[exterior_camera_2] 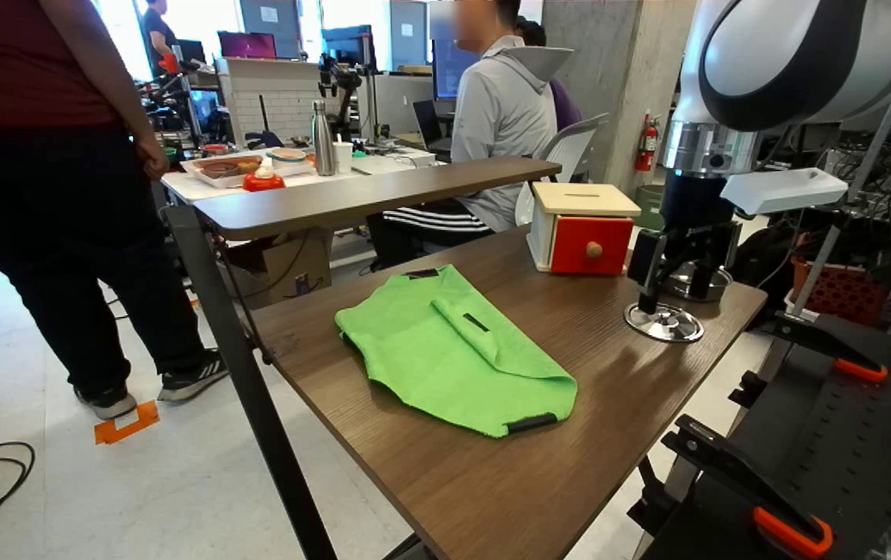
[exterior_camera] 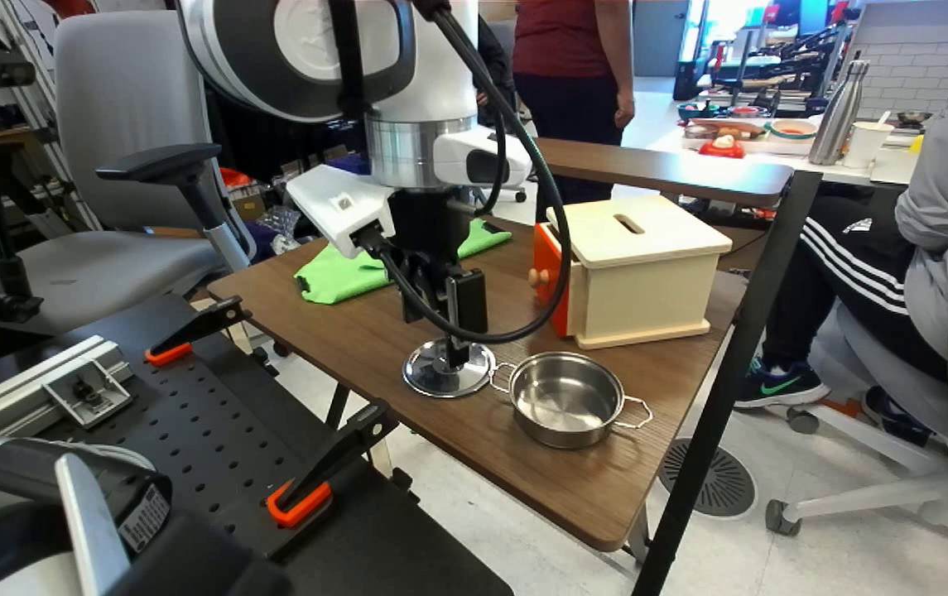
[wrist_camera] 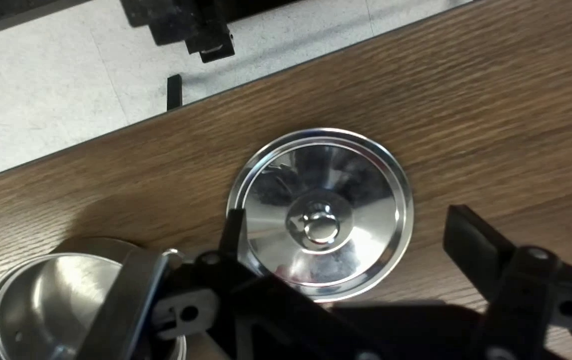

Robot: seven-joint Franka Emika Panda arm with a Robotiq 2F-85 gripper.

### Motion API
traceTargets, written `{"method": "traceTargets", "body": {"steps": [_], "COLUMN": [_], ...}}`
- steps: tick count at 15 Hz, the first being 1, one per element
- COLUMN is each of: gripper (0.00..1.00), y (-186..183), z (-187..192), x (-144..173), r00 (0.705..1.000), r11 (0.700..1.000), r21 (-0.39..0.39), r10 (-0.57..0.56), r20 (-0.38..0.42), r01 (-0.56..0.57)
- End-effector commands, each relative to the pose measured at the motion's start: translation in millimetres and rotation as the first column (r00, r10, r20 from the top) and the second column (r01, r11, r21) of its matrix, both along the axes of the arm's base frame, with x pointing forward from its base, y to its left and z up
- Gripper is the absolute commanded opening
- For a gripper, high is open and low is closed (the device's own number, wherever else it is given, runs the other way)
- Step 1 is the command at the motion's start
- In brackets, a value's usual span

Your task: Put the lid on the pot

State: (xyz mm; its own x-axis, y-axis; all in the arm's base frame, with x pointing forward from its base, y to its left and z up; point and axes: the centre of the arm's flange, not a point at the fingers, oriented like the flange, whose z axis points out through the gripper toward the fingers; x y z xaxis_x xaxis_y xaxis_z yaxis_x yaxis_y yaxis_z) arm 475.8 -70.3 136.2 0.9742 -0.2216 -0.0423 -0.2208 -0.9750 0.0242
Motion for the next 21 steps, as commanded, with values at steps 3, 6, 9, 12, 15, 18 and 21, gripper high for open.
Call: {"method": "traceTargets", "body": {"steps": [3, 6, 9, 12, 15, 18, 21], "gripper": [0.65, 0.42, 0.2, 0.0, 0.05, 0.05, 0.05], "y": [-3.2, -5.1, -7.3, -8.1, -6.7, -0.9, 4.7], "z": [-14.4, -18.8, -21.3, -18.5, -13.6, -2.0, 15.5], "x": [11.5, 15.1, 19.1, 22.3, 21.8, 17.8, 10.6], "r00": [1.0, 1.0, 1.0, 1.0, 1.0, 0.999, 0.998], "r11": [0.999, 0.998, 0.997, 0.997, 0.997, 0.997, 0.996], "r21": [-0.044, -0.06, -0.071, -0.077, -0.076, -0.071, -0.066], "r10": [0.001, 0.007, 0.01, 0.019, 0.025, 0.036, 0.058], "r20": [0.005, 0.0, -0.006, 0.001, 0.005, -0.01, 0.008], "r01": [-0.001, -0.007, -0.01, -0.019, -0.025, -0.036, -0.057]}}
